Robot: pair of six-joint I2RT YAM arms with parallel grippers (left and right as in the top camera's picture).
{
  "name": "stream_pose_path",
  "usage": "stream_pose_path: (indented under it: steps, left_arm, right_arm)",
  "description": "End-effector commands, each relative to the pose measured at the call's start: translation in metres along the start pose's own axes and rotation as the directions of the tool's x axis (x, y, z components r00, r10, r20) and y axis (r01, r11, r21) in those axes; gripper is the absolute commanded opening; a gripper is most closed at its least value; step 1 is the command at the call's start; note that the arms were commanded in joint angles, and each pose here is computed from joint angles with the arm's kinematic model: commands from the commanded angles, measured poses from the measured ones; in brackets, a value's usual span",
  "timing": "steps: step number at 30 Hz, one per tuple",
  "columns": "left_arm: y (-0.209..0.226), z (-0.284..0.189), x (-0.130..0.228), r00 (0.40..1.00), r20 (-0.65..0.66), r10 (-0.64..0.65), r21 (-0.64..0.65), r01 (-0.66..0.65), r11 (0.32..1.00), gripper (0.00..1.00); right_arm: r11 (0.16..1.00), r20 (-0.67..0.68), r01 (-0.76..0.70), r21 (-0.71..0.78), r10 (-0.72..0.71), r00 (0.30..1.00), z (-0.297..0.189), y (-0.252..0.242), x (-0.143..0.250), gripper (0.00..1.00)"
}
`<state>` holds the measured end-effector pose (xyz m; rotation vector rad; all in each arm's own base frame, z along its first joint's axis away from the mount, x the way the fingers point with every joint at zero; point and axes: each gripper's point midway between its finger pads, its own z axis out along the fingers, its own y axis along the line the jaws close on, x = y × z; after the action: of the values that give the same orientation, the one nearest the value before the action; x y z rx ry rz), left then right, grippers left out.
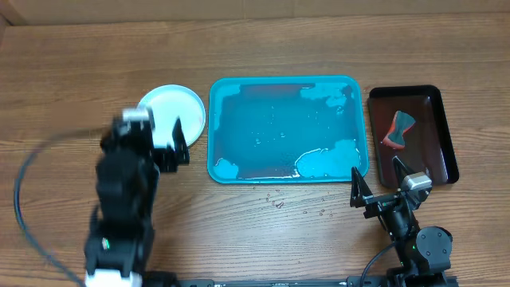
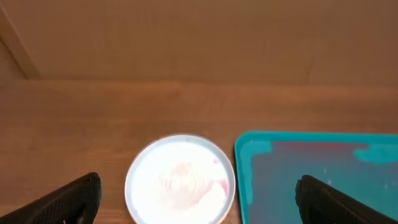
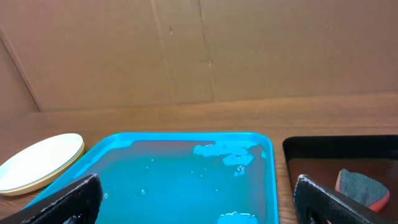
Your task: Clean dirty plates on tray and stack at the side
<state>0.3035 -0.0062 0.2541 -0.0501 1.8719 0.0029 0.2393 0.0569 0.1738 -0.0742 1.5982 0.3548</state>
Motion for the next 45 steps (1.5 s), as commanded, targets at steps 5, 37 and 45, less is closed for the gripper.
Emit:
stream_pose_path:
  steps: [5, 37, 45]
  left_arm:
    - [0.007, -0.029, 0.039, 0.971, 0.232, 0.060, -0.015, -0.058, 0.998, 1.00]
    - [0.009, -0.026, 0.109, 0.953, 0.228, 0.198, -0.035, -0.195, 0.980, 1.00]
    - [0.009, -0.026, 0.109, 0.953, 0.228, 0.198, -0.034, -0.195, 0.980, 1.00]
  right_arm:
    - [1.000, 0.003, -0.005, 0.004, 0.005, 1.000, 0.000, -0.001, 0.002, 1.00]
    - [1.000, 0.003, -0.005, 0.004, 0.005, 1.000, 0.000, -0.001, 0.002, 1.00]
    - [1.000, 0.003, -0.005, 0.004, 0.005, 1.000, 0.000, -0.001, 0.002, 1.00]
